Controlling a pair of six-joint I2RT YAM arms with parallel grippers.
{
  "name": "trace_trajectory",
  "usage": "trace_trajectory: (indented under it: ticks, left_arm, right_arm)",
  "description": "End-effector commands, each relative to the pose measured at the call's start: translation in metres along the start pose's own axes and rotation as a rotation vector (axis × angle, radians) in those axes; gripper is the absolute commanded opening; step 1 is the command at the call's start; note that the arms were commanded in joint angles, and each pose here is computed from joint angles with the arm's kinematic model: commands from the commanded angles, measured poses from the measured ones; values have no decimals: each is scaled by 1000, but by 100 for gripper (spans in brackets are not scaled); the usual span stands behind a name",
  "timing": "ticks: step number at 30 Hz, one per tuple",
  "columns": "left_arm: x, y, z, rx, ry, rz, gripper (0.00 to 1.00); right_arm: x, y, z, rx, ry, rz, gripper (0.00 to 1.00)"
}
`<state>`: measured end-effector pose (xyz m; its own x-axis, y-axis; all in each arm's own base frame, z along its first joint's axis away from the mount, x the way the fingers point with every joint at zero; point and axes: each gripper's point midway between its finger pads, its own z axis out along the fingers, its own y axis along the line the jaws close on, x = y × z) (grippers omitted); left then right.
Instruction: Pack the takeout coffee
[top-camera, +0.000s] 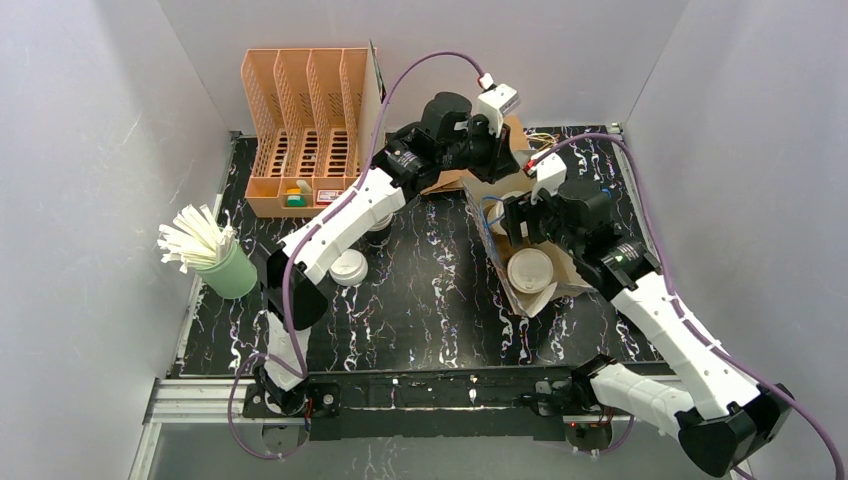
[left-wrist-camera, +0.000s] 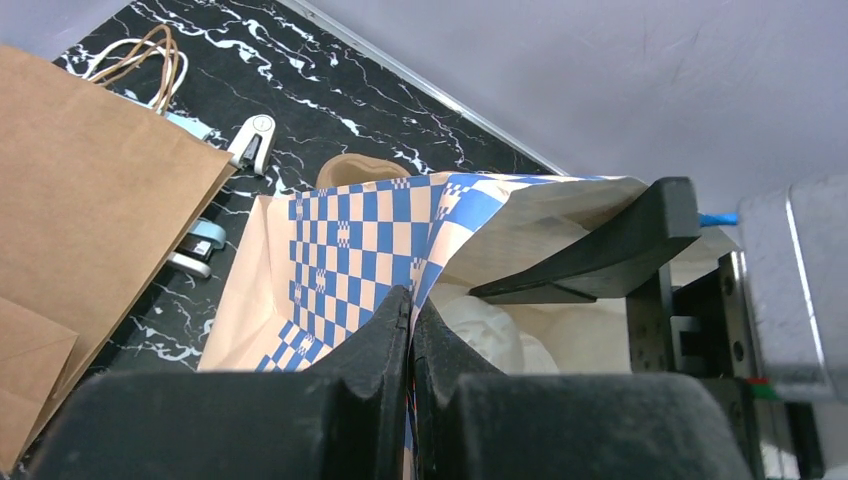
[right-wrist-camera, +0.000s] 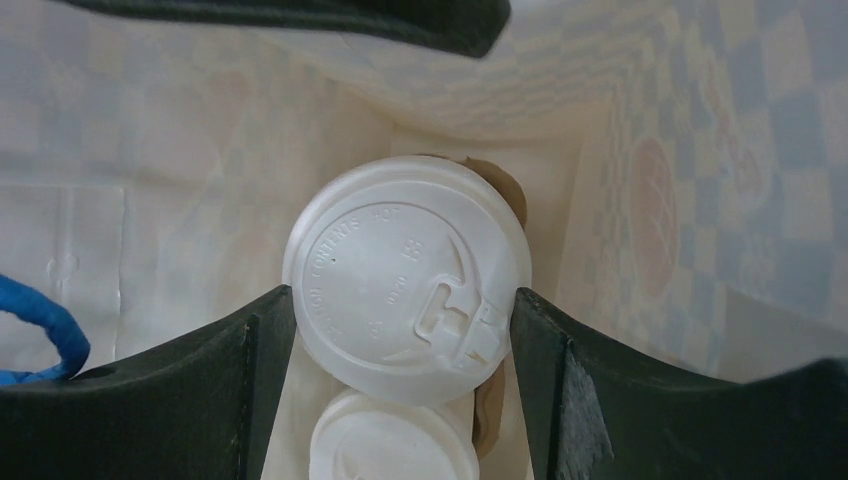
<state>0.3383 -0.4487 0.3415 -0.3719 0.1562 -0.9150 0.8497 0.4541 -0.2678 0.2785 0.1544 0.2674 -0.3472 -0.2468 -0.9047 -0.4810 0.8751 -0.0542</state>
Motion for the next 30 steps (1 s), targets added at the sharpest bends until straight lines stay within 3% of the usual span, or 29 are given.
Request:
trace_trajectory:
  ticks: [1, 30]
  left_arm:
    - [-18, -15, 1, 56, -47, -26, 0]
    - [-16, -13, 30, 89, -25, -91, 0]
  right_arm:
    - [-23, -5, 15, 26, -96, -43, 29]
    - [23, -25, 47, 173, 99, -113, 28]
